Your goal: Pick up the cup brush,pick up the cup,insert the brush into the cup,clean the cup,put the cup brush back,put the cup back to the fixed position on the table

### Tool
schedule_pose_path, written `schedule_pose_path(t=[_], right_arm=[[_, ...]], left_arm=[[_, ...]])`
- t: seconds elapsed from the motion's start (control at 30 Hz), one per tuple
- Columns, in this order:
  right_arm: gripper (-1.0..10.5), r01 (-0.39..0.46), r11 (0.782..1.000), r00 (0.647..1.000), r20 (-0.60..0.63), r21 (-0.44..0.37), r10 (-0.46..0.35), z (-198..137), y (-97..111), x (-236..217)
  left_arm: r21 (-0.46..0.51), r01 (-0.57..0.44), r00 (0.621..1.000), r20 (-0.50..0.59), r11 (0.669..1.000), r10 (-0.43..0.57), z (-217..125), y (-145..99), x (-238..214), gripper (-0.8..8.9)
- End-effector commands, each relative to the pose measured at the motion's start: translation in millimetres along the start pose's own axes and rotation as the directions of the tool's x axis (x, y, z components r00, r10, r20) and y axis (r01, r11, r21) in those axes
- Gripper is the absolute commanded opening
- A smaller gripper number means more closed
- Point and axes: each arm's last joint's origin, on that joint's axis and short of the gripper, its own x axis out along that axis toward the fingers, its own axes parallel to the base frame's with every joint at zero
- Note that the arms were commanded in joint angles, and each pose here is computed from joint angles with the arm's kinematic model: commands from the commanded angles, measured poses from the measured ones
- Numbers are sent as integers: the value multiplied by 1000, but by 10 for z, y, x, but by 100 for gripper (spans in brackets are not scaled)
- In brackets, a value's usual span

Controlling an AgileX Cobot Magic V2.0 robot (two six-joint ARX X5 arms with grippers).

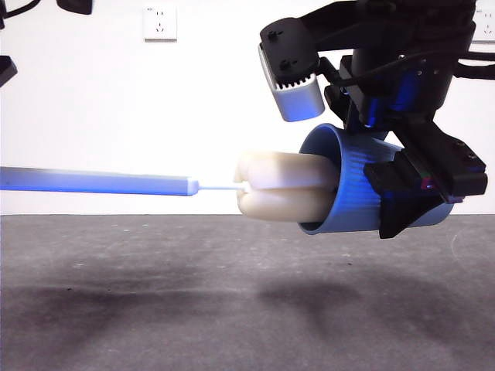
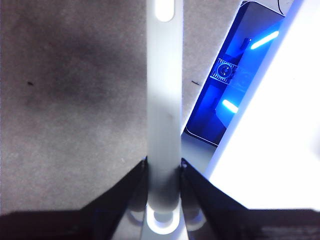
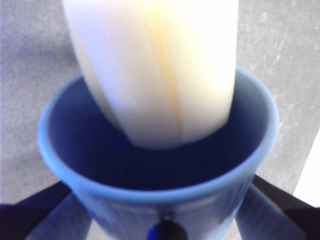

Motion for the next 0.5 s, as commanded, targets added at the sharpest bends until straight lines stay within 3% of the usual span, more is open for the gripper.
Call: schedule_pose_path(t=[0.03, 0.23, 0.5], right_arm=[[-17, 15, 1000, 1000, 15, 26, -15, 23, -15, 3], [-17, 18, 999, 999, 31, 27, -19, 39, -18, -2], [-17, 35, 999, 987, 159, -18, -32, 224, 59, -130]], left_arm=[[-13, 16, 1000, 10, 1000, -15, 3, 3, 9, -9], [-3, 40, 996, 75, 999, -39, 62, 5, 11, -9], [43, 62, 989, 135, 997, -68, 263, -58, 125, -9]])
